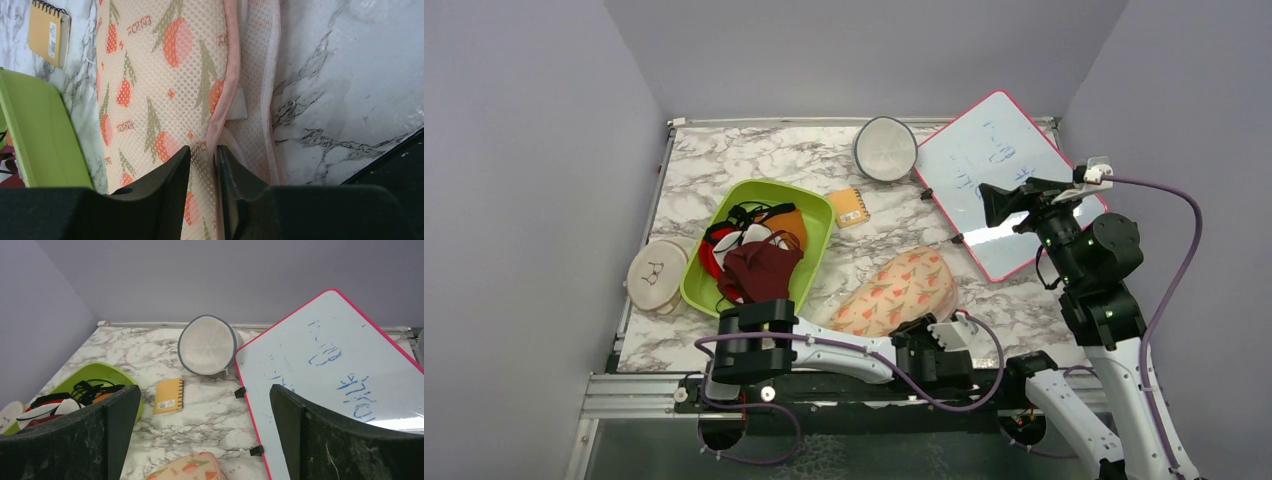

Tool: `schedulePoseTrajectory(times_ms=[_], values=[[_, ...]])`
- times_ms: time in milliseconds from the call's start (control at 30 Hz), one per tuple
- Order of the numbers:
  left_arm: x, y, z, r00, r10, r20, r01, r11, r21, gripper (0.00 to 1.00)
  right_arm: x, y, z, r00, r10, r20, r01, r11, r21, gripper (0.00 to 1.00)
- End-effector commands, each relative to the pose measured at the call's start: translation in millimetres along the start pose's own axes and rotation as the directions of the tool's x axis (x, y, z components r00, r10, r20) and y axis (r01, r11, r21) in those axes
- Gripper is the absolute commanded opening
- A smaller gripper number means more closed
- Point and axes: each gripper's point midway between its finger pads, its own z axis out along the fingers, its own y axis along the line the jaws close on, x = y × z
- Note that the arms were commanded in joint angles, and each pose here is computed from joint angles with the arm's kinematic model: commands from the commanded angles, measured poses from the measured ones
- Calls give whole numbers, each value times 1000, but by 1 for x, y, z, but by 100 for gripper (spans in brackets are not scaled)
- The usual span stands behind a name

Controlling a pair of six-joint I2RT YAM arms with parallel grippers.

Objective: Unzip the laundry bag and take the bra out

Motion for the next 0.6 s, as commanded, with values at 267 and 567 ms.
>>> schedulePoseTrajectory(times_ms=[267, 567], values=[[-19, -17, 15, 1000, 27, 10, -27, 999, -41, 5, -4, 3, 3, 999, -23, 34, 24, 1000, -17, 100], [-60, -51, 17, 995, -31, 98, 22, 995, 95, 0, -14, 0, 0, 998, -39, 52, 38, 999, 16, 100]])
